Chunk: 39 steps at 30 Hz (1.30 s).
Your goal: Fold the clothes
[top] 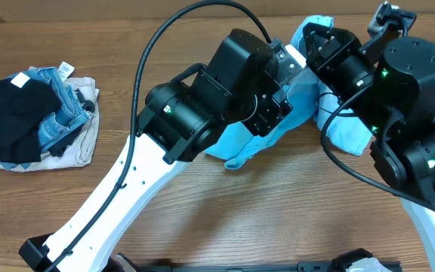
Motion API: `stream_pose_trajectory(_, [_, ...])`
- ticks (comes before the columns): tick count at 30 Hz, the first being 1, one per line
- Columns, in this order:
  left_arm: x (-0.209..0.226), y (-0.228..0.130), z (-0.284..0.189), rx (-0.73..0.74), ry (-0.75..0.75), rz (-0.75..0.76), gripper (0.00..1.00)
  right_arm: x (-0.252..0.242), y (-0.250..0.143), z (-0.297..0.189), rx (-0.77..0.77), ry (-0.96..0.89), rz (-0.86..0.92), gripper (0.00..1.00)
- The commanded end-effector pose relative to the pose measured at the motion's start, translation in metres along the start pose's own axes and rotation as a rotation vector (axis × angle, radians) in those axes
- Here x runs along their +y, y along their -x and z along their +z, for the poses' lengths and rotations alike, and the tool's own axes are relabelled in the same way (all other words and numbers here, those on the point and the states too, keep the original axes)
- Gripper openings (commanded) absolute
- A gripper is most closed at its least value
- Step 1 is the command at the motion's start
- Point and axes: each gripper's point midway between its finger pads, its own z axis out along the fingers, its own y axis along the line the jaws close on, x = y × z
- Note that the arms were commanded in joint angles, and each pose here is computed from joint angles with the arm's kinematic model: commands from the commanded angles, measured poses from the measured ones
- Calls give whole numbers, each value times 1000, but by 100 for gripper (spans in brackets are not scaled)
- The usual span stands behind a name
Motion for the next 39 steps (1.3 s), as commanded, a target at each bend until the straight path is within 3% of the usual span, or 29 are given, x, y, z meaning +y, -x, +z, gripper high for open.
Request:
stream_pose_trajectory(1, [-8, 1, 26, 13, -30, -63, 59, 28, -11, -8, 74, 108, 7, 4])
stream_pose_trajectory(4, [-4, 5, 31, 1, -12, -116, 56, 29, -11, -8, 73, 110, 7, 4])
stream_pose_trajectory(10, [1, 15, 32, -44, 11, -139, 67, 33, -9, -9, 63, 126, 5, 4])
stream_pose_trajectory(14, [4, 17, 33, -50, 28, -145, 64, 36, -8, -9, 61, 139, 3, 4])
stream_pose_trajectory(16, [6, 19, 33, -57, 38, -145, 56, 36, -8, -9, 65, 143, 3, 4])
stream_pose_trajectory(19, [11, 20, 32, -65, 67, -157, 18, 36, -8, -9, 65, 143, 2, 4])
stream_pose_trajectory(21, [17, 19, 31, -65, 105, -162, 4, 35, -9, -9, 67, 138, 0, 4])
stream_pose_trajectory(25, [26, 22, 14, -86, 161, -163, 4, 16, -4, -7, 22, 46, -42, 4])
stream_pose_trajectory(31, [56, 21, -54, -143, 370, -143, 4, -47, 4, -12, -52, -255, -128, 5])
stream_pose_trajectory(36, [77, 22, -103, -198, 528, -135, 4, -93, -14, -7, 44, -447, -238, 5])
stream_pose_trajectory(39, [83, 21, -117, -207, 576, -123, 4, -120, -31, -2, 144, -542, -307, 12])
